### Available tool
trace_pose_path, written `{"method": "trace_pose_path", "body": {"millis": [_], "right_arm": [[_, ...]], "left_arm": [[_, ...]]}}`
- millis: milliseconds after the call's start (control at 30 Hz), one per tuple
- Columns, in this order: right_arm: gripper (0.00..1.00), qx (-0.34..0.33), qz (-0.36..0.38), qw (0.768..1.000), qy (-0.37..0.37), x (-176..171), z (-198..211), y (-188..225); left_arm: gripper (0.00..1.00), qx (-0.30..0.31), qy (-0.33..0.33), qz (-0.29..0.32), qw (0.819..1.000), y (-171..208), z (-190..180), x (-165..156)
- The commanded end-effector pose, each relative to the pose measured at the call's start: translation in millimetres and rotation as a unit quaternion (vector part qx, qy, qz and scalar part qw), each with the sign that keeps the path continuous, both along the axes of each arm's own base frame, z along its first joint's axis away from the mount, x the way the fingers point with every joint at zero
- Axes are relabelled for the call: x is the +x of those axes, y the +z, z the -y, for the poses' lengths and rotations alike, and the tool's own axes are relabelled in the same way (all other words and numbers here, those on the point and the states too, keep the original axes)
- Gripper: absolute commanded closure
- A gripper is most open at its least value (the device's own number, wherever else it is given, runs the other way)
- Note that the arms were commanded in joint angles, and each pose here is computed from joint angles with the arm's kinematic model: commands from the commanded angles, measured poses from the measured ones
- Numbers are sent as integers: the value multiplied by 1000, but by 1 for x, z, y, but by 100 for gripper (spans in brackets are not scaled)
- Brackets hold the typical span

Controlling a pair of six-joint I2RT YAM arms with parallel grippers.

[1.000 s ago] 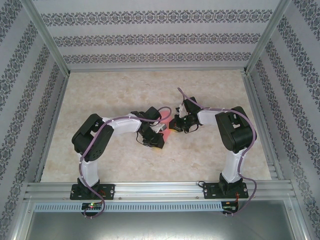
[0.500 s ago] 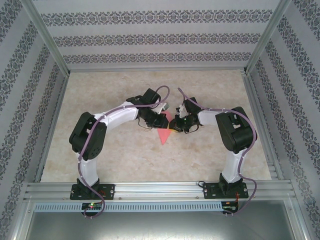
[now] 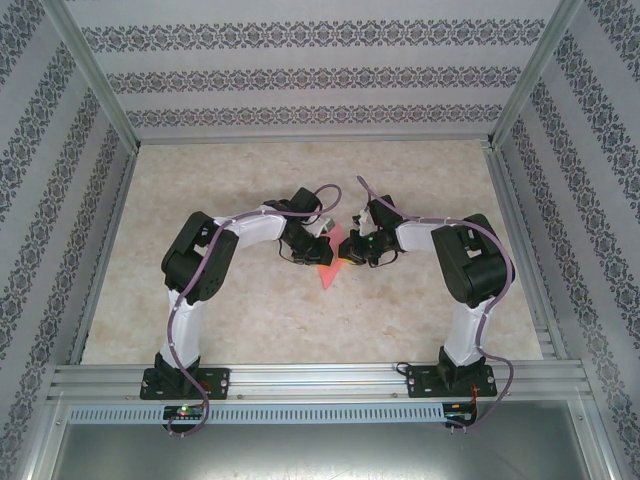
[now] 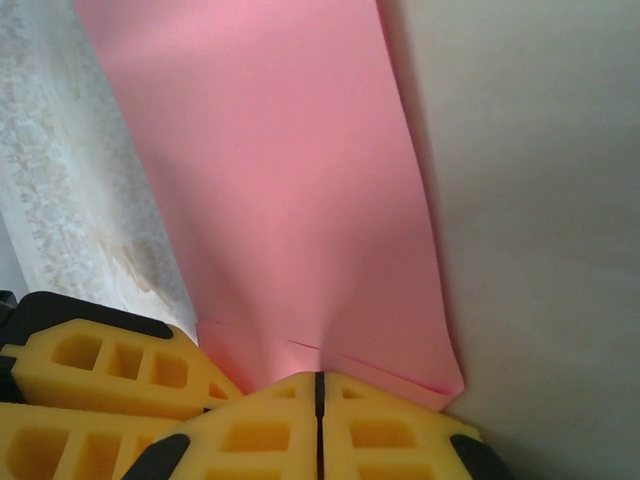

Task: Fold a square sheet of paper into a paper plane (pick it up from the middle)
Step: Third fold the triangle at the center of the table.

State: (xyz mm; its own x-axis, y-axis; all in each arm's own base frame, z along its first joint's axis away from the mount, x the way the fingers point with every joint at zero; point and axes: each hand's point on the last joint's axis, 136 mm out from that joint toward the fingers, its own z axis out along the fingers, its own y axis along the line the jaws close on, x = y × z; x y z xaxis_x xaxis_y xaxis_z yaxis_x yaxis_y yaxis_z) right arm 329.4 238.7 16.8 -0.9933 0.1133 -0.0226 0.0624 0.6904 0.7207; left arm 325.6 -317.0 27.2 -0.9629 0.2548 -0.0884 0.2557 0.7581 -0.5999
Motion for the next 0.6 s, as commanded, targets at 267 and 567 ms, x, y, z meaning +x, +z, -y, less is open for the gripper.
{"method": "trace_pose_path", "body": {"millis": [267, 567], "right_arm": [[87, -39, 12, 999, -33, 8, 25, -1], [87, -58, 33, 996, -55, 31, 46, 0]], "left_arm": [[87, 70, -23, -10, 997, -49, -31, -20], [87, 102, -30, -16, 994, -65, -48, -35]]}}
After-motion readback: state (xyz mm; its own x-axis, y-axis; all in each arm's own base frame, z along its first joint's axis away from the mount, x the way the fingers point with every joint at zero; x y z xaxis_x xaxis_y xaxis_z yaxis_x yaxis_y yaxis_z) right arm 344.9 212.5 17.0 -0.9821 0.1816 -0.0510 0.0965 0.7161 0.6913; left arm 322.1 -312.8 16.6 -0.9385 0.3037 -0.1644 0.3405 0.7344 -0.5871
